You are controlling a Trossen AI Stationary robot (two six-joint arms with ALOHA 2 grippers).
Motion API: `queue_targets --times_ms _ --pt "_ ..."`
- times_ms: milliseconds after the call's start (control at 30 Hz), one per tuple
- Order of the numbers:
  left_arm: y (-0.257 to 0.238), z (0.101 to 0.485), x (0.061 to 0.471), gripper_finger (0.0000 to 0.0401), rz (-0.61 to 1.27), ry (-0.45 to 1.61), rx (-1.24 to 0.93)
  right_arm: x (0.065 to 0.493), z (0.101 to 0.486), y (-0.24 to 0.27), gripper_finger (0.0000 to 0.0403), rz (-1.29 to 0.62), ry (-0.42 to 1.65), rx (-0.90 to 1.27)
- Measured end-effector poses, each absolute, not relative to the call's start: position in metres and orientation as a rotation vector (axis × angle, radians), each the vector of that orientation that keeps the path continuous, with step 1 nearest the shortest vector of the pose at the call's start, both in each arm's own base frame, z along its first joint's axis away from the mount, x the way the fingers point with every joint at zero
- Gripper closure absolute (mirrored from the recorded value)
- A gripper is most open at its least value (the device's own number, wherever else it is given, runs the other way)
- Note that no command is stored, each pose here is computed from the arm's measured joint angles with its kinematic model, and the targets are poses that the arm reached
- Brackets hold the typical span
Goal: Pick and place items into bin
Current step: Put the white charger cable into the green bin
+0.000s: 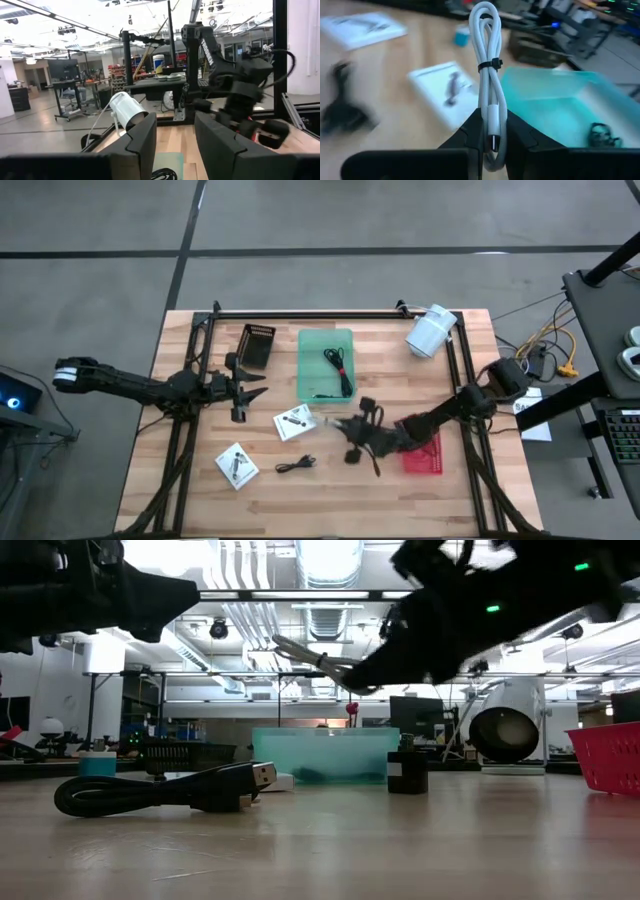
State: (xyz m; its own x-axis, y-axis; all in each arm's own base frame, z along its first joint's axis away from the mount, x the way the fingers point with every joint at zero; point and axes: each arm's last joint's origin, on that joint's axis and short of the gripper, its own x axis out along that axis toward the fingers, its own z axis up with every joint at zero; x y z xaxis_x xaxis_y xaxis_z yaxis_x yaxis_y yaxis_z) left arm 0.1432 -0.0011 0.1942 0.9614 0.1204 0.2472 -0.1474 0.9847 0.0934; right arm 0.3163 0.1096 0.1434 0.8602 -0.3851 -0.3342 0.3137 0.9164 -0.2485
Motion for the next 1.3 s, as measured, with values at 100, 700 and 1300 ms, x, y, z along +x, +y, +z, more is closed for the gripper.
queue_targets --times_ms 100,700,1300 --pt "-0.001 0.194 0.143 0.0283 0.136 -0.243 0.111 0.326 0.147 0.082 0.0371 -0.458 0.362 -0.146" --pt "-0.001 0.198 0.144 0.0283 0.142 -0.252 0.149 0.338 0.146 -0.056 0.0369 -0.386 0.397 0.169" --pt "-0.001 0.202 0.145 0.0283 0.164 -0.254 0.300 0.368 0.190 -0.090 0.0288 -0.215 0.680 0.107"
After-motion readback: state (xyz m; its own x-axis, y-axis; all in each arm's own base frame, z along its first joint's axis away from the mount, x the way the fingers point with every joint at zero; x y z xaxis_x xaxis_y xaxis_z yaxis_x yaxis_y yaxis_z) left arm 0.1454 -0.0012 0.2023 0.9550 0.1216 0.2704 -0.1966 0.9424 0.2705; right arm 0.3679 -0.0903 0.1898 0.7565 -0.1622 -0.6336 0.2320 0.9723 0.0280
